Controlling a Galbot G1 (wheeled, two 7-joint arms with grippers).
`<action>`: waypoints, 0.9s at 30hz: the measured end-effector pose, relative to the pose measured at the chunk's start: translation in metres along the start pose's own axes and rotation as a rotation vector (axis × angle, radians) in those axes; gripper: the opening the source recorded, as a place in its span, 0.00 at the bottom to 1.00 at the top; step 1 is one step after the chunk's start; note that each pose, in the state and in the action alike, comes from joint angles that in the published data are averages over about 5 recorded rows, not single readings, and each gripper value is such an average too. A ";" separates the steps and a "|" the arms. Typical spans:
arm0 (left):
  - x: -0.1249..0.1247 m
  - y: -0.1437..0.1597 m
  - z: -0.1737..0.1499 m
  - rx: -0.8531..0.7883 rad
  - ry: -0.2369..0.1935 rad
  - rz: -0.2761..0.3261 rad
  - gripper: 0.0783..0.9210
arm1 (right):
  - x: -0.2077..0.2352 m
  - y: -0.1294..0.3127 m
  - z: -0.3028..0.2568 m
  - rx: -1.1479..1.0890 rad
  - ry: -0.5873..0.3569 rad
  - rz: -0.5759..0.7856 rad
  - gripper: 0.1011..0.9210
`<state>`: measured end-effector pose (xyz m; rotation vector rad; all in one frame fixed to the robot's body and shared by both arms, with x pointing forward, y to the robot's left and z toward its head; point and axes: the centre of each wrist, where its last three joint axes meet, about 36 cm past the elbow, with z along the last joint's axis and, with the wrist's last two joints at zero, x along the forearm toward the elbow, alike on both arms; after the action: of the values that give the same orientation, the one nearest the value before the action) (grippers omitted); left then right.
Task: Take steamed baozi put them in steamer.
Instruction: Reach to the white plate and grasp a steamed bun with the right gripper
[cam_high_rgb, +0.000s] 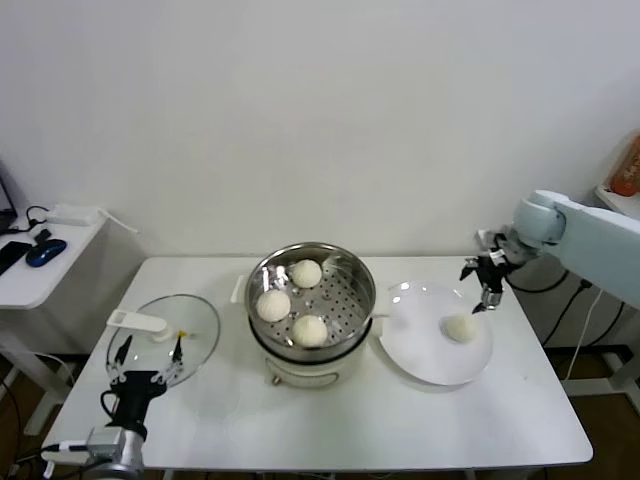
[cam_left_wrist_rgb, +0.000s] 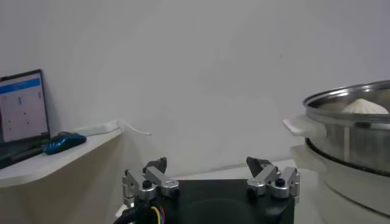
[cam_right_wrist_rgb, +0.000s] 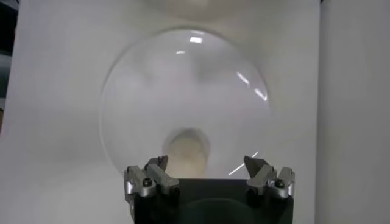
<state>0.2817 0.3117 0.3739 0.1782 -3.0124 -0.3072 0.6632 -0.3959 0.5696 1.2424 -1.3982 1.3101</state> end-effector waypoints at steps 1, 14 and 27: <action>0.000 0.000 0.000 0.000 0.001 0.000 0.88 | -0.005 0.001 0.003 -0.001 0.006 -0.002 0.88; 0.000 0.002 0.005 -0.004 0.016 -0.009 0.88 | -0.070 0.010 0.014 0.030 0.055 -0.043 0.88; 0.000 0.000 0.006 -0.002 0.020 -0.010 0.88 | -0.106 0.014 0.009 0.060 0.064 -0.047 0.88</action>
<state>0.2809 0.3127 0.3679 0.1956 -2.9927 -0.3072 0.6670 -0.3927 0.4621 1.2540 -1.2863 1.3565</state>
